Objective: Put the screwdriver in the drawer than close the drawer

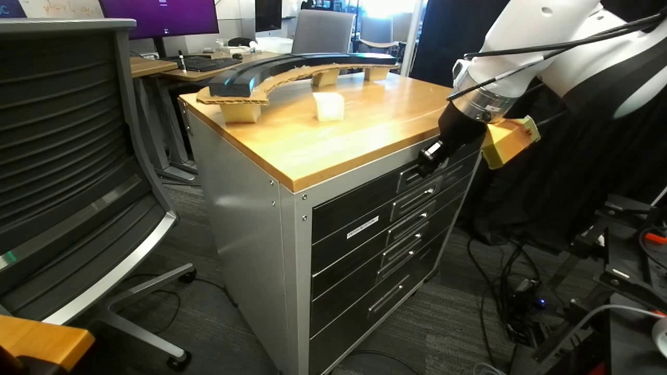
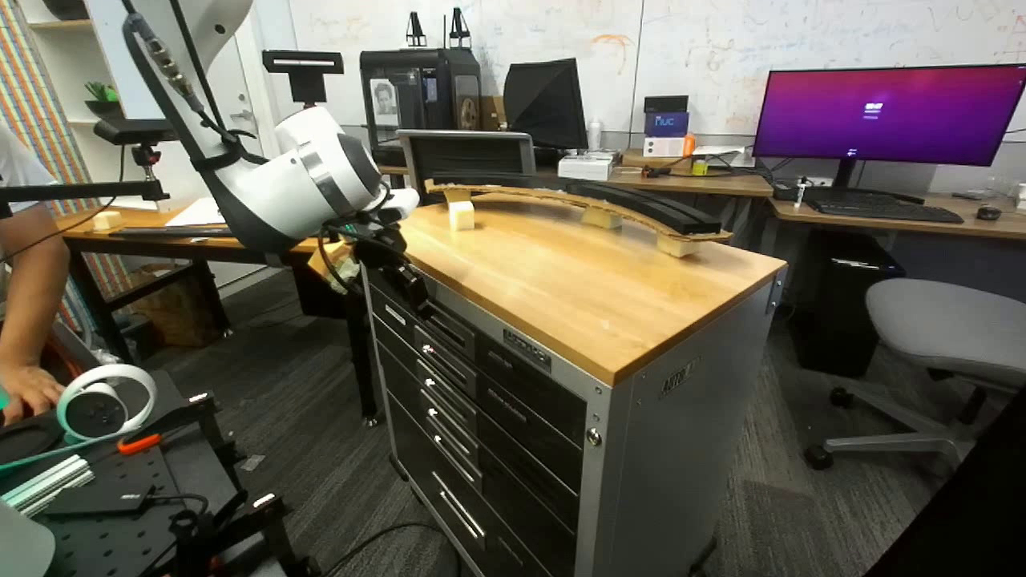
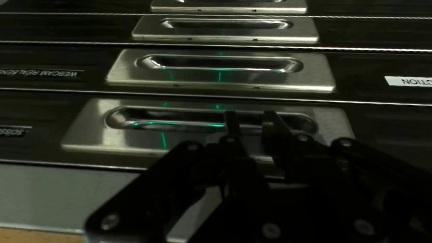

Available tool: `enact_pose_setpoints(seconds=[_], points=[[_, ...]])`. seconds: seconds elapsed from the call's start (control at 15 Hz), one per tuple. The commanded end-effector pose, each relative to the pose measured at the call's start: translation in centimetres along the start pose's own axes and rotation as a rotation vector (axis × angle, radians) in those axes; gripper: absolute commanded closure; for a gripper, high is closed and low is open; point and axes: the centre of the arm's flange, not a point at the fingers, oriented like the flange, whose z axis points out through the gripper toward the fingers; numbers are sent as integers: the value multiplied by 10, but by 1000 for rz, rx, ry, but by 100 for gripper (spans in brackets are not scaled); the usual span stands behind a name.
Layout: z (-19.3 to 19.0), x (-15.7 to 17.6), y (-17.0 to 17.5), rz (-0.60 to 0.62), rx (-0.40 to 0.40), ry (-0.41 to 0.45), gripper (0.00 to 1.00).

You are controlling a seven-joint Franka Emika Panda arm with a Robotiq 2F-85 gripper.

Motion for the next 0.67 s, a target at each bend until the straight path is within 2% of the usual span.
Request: enact_pose_setpoints(seconds=[0.0,0.07,0.33,0.4,0.6], points=[[-29,0,7,-60,19,-28,42],[-46,0,14,-96,28,-47,34],[-102,12,24,-184,-27,-33,3],[-116,19,24,-208,-37,-34,0],[-166,45,21,-266,-34,-35,0]])
